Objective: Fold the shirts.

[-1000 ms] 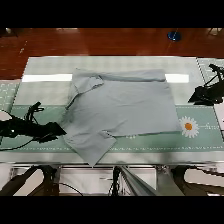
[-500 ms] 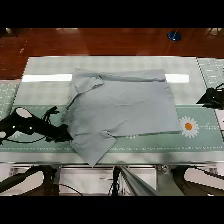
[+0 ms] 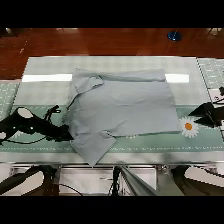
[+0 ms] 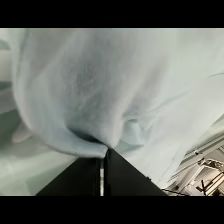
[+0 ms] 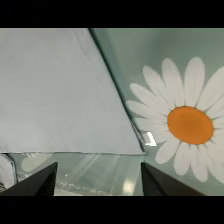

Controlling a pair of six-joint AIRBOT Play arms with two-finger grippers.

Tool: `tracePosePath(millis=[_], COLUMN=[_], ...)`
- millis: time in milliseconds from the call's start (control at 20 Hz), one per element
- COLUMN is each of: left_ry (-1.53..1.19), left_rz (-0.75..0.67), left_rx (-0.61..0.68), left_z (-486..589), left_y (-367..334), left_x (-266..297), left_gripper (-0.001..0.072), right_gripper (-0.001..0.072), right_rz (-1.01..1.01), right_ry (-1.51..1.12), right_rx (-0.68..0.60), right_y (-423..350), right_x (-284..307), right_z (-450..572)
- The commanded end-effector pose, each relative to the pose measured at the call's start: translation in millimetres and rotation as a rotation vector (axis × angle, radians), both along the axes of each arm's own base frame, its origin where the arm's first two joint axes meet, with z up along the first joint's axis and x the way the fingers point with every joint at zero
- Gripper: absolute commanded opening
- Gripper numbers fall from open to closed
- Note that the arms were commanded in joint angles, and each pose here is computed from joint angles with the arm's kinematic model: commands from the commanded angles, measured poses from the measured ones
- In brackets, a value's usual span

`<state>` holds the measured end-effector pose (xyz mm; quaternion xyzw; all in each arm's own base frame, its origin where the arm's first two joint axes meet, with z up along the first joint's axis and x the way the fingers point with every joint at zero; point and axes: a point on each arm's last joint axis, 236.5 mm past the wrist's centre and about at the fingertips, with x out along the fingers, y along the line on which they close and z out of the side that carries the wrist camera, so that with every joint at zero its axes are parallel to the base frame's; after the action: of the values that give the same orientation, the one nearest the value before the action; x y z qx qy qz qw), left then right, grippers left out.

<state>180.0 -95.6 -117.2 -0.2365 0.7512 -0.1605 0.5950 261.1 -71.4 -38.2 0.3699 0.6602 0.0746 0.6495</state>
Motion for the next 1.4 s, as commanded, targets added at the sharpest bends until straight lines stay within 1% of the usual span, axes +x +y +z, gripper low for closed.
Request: tracePosePath(millis=[0, 100, 350, 400, 500, 550, 600, 650, 700, 750, 800, 900, 1000, 1100, 1150, 1250, 1350], left_ry=[-0.037, -0.049, -0.082, -0.094, -0.117, -0.128, -0.137, -0.144, -0.150, -0.154, -0.161, -0.230, -0.404, -0.687, -0.856, -1.193, -1.510], left_rz=[-0.005, -0.005, -0.031, -0.031, -0.029, -0.029, -0.029, -0.029, -0.030, -0.030, -0.030, -0.045, -0.016, 0.017, 0.022, 0.018, 0.038], left_rx=[-0.001, 0.001, -0.008, -0.007, -0.006, -0.004, -0.003, -0.001, 0.000, 0.000, 0.001, -0.013, -0.037, -0.049, -0.029, 0.042, 0.130], left_z=[7.4, 9.4, 19.4, 21.6, 26.3, 28.7, 30.5, 32.0, 33.1, 34.2, 35.6, 52.0, 104.5, 194.3, 252.4, 369.1, 476.1], left_y=[-0.5, -0.3, -0.3, 0.1, 0.9, 1.5, 1.9, 2.4, 2.7, 2.8, 3.1, 1.2, -0.7, -0.2, 2.8, 5.9, 8.5], left_x=[3.9, 5.7, 13.8, 17.7, 26.3, 30.4, 33.6, 36.3, 38.1, 39.6, 41.5, 54.0, 87.1, 123.0, 133.5, 130.6, 104.2], left_gripper=[0.0031, 0.0031, 0.0031, 0.0031, 0.0031, 0.0031, 0.0031, 0.0031, 0.0031, 0.0031, 0.0031, 0.0029, 0.0029, 0.0028, 0.0028, 0.0029, 0.0029], right_gripper=[0.0587, 0.0587, 0.0579, 0.0568, 0.0567, 0.0566, 0.0550, 0.0447, 0.0300, 0.0065, 0.0019, 0.0018, 0.0018, 0.0018, 0.0018, 0.0018, 0.0018], right_rz=[-0.034, -0.031, -0.081, -0.084, -0.073, -0.066, -0.067, -0.081, -0.096, -0.120, -0.151, -0.155, -0.126, -0.077, -0.054, -0.049, -0.052], right_ry=[0.005, 0.027, 0.016, 0.017, 0.028, 0.038, 0.036, 0.011, -0.020, -0.056, -0.108, -0.279, -0.453, -0.644, -0.755, -0.997, -1.254], right_rx=[0.085, 0.066, 0.019, 0.022, 0.029, 0.015, -0.002, -0.015, -0.019, 0.002, 0.037, 0.115, 0.124, 0.085, 0.046, -0.028, -0.111], right_y=[15.4, 15.2, 12.0, 16.1, 31.6, 39.6, 46.3, 53.0, 58.7, 66.7, 72.8, 84.2, 88.1, 93.3, 96.8, 106.1, 118.0], right_x=[-17.0, -24.4, -20.5, -20.5, -22.8, -23.8, -21.2, -12.2, -0.3, 13.8, 29.5, 58.5, 76.5, 82.4, 81.1, 73.7, 54.8], right_z=[-19.1, -29.4, -49.0, -52.6, -63.0, -71.5, -79.1, -84.4, -84.6, -79.0, -66.2, -17.2, 49.4, 130.8, 177.0, 273.9, 369.8])
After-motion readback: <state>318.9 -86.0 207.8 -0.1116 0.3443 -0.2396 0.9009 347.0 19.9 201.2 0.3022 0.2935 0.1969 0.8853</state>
